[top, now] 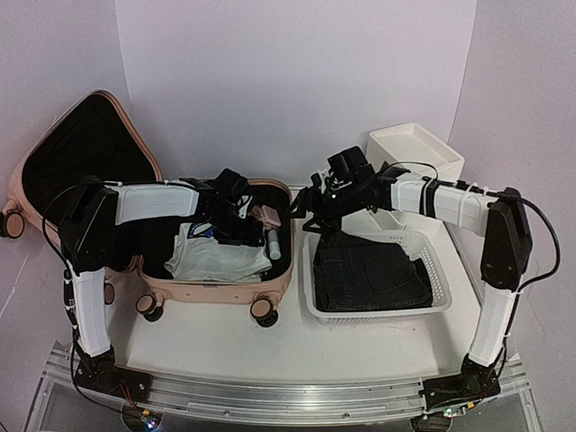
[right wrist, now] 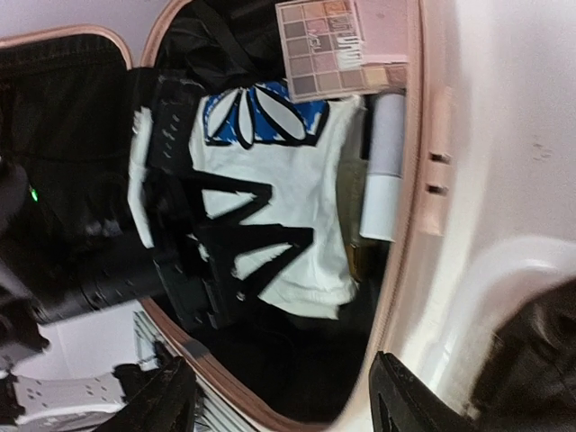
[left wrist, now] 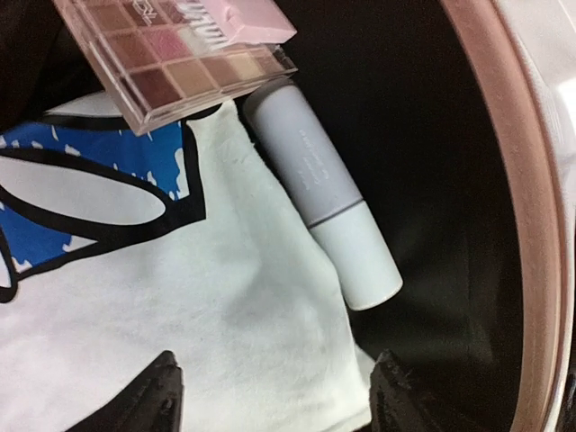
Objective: Open, take out, and arrange the luggage
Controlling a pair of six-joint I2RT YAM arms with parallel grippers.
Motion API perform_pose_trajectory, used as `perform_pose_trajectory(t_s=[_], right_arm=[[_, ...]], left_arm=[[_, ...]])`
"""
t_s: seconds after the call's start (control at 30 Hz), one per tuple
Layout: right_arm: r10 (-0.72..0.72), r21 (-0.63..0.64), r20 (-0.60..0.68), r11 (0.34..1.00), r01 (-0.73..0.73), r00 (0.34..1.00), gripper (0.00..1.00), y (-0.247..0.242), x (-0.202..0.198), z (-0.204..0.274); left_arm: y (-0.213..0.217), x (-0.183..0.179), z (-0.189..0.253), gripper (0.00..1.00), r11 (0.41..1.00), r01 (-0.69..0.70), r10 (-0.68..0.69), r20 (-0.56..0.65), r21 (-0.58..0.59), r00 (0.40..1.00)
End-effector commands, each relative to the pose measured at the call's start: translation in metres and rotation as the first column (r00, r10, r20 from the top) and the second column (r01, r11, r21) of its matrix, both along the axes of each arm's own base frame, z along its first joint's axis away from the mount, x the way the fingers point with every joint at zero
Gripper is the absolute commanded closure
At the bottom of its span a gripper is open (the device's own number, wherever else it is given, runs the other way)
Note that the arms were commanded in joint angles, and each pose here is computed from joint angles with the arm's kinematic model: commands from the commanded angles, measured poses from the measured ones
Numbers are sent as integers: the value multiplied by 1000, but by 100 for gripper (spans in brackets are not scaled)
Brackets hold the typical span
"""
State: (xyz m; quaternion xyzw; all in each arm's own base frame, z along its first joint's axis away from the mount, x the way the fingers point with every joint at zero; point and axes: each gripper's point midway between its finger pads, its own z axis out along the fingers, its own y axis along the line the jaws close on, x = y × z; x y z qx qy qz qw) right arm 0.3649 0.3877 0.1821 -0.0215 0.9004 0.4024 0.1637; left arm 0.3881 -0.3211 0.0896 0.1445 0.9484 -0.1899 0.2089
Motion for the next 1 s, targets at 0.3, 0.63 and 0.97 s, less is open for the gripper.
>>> perform_pose_trajectory(t_s=[0.3,0.63,0.97], right_arm=[[283,-353,367,924,-149,886,23,-80,-32,59],[445,-654,351,746,-124,824,10,-144,-39,32],[389,-766,248,640,-66,887,8,-192,-50,42]], left_arm=[[15,26,88,17,1000,2,-5,228,13,974],[12,39,38,28,988,-18,6,76,156,997],[-13,-36,13,6,977,150,-131,-130,152,983]])
